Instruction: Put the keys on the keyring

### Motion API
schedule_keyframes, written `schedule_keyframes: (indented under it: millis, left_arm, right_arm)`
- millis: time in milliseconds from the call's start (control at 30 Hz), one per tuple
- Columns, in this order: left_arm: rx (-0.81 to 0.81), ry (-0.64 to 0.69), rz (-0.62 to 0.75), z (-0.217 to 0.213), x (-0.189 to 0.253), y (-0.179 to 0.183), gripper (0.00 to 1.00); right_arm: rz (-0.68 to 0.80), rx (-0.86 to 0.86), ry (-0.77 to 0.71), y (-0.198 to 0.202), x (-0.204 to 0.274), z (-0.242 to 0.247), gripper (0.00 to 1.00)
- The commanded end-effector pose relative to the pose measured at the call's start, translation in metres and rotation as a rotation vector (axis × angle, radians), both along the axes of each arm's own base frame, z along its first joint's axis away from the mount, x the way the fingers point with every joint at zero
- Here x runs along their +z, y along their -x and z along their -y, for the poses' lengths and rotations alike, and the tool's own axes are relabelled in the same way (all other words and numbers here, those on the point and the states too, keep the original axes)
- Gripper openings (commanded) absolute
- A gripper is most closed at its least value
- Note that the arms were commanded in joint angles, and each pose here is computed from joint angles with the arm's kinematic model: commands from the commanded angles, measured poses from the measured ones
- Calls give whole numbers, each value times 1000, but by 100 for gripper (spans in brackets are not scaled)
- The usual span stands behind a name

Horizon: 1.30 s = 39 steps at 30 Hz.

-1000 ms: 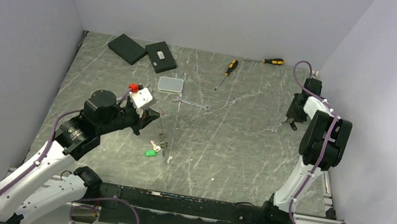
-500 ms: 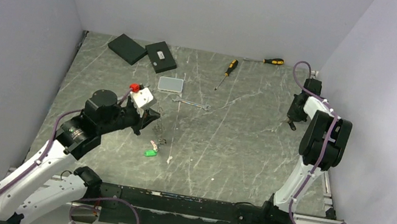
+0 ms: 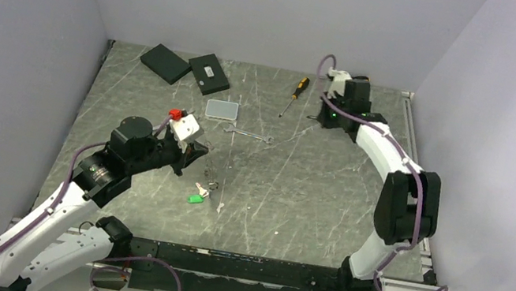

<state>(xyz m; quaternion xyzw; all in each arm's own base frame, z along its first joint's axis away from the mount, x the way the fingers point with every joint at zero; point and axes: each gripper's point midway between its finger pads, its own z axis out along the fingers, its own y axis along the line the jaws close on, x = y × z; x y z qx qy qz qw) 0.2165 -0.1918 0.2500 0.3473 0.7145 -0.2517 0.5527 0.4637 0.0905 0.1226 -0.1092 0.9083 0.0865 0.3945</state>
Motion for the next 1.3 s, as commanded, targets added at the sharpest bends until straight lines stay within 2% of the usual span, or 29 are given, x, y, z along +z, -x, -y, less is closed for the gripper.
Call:
schedule_keyframes:
  millis: [0,200,533,833,1133,1267]
  left_arm:
    - [-47,26,80,7,18,0,0]
    - [-49,1,74,9,17,-5,0]
    - [-90,46,37,19,26,-5,0]
    - [-125,120,-37,27,34,-3,0]
    - [-137,118,-51,30,31,-6,0]
    - [-137,143,-101,33,30,-6,0]
  right_arm:
    - [187,375,-105,29,58,-85,0]
    - [311,728,-219,103,110,-170,0]
    - [407,1094,-433,203,181,-226,0]
    - [324,1256,-459,237,175,-255,0]
    - [289,1343,-470,254,173,-273,0]
    - [293,1351,-477,256,176,-277,0]
